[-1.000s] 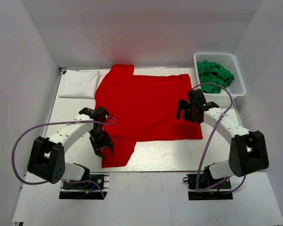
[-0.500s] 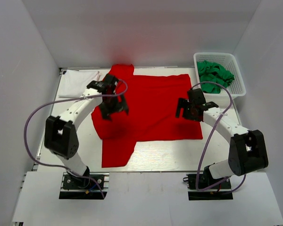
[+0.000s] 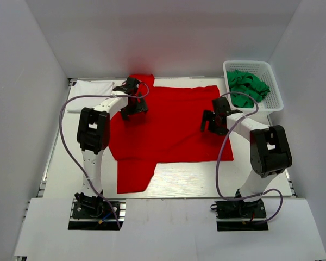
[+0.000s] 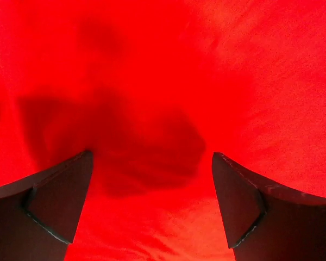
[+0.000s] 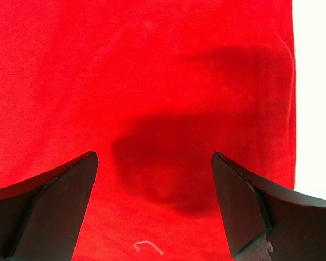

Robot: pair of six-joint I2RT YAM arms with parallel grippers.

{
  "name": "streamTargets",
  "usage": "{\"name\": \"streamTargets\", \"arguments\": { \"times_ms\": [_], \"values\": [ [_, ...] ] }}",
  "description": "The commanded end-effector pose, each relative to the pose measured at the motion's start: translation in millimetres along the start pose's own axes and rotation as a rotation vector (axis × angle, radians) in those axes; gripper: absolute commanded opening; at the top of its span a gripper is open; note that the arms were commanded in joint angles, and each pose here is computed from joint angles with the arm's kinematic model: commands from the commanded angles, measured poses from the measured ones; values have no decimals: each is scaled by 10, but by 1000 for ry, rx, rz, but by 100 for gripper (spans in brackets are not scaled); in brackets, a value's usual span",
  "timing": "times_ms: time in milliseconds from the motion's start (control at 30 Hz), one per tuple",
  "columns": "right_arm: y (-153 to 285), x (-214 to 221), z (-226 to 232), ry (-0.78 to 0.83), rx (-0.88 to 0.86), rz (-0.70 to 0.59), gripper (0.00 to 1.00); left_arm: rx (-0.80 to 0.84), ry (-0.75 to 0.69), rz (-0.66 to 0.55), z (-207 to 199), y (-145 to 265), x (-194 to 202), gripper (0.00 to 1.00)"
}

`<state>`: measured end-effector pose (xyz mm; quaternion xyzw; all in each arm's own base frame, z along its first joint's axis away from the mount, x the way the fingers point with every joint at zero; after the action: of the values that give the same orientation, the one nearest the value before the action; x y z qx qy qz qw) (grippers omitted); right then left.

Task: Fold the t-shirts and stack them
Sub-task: Grap the side of the flattened tshirt closest away from the robot with both arms

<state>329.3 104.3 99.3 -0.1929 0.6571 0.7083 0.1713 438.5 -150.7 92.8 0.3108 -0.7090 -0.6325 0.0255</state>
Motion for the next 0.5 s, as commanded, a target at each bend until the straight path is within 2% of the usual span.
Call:
{"name": "streamTargets", "arguments": {
  "times_ms": [0,267,467],
  "values": [
    [-51,-91,-64,-30,12,-19,90,53,6,-127,-121,46,-314,100],
    [-242,-13,-218,-70,49,50,90,111,-37,-69,-341,-538,-337,100],
    [-386,-108,-278,-73,58,71,90,129,-25,-97,-417,-600,-493,100]
  ]
}}
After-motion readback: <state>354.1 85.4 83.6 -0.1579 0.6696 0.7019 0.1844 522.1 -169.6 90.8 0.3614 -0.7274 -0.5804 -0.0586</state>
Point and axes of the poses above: each gripper's point midway between its finger pads, its own y axis back along the fingers, its own z axis along the line the jaws close on, x = y × z, the point moved 7 cm from there along y, back along the fingers, and after that the axes turned 9 degrees about y, right-handed, at the moved point
